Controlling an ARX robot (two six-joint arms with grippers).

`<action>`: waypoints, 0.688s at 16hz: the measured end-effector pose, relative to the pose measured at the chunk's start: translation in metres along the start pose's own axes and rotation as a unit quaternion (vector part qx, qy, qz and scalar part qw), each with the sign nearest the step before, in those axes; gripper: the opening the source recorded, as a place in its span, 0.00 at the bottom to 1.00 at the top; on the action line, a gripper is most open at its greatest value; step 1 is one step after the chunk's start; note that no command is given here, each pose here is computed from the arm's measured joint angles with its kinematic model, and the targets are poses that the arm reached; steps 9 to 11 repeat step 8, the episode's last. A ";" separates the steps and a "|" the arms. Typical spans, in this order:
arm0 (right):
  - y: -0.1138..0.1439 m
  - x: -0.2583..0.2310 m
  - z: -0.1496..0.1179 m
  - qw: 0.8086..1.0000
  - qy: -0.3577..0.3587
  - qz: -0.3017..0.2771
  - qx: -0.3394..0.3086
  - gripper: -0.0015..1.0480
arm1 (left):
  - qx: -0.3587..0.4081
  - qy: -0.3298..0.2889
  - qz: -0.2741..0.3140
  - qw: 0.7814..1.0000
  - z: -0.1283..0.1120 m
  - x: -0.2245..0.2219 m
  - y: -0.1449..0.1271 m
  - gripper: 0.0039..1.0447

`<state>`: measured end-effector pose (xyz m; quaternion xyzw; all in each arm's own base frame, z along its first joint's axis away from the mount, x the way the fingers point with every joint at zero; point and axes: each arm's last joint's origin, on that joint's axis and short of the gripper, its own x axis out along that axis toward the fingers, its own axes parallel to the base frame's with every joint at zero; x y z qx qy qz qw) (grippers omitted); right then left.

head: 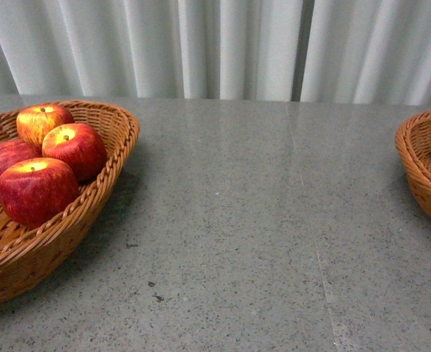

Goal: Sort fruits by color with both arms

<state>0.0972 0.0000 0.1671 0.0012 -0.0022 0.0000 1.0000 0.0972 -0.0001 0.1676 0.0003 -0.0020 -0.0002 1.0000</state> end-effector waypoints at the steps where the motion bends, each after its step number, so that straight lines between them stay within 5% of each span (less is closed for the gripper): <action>1: 0.000 0.000 0.000 1.000 0.000 0.000 0.000 0.93 | 0.000 0.000 0.000 1.000 0.000 0.000 0.000 0.94; 11: 0.000 0.000 0.000 1.000 0.000 0.000 0.000 0.94 | 0.000 0.000 0.000 1.000 0.000 0.000 0.000 0.94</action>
